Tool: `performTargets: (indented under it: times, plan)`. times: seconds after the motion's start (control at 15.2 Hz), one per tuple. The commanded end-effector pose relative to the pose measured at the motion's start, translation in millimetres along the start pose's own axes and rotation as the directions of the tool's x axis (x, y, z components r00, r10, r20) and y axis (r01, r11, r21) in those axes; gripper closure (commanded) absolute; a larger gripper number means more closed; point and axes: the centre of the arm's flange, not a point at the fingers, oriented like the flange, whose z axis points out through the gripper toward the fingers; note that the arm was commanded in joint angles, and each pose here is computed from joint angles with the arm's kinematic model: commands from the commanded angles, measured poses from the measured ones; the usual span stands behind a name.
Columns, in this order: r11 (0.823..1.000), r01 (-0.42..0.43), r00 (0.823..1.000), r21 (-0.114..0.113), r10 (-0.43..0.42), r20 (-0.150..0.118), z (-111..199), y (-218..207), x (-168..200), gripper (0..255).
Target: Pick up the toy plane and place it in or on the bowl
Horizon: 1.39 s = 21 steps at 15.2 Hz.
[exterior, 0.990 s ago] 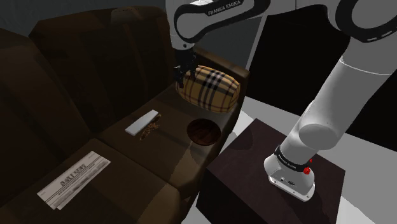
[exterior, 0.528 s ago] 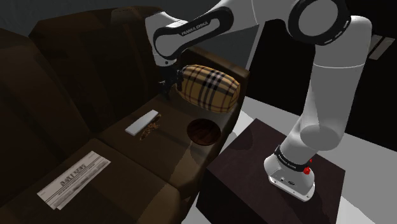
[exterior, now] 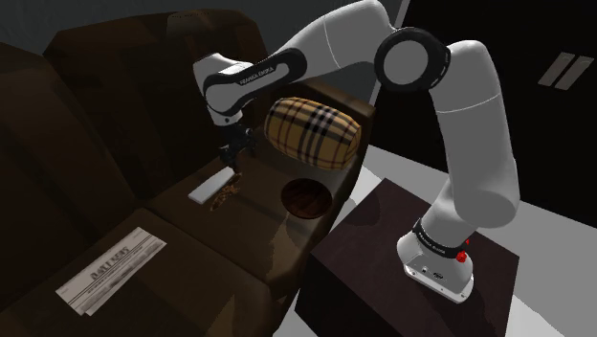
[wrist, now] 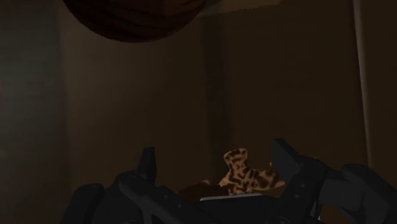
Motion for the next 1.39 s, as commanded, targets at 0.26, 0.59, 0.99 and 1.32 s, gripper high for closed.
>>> performTargets:
  times: [0.26,0.59,0.99,1.32]
  plan:
    - [1.000,0.015,0.997,0.017,-0.016,0.076,55,-32,64,0]
    - [1.000,0.017,0.996,0.019,-0.018,0.084,83,-36,69,0]
    - [1.000,0.017,0.996,0.019,-0.018,0.084,102,-37,67,0]
    - [1.000,0.017,0.996,0.019,-0.018,0.084,101,-37,67,0]
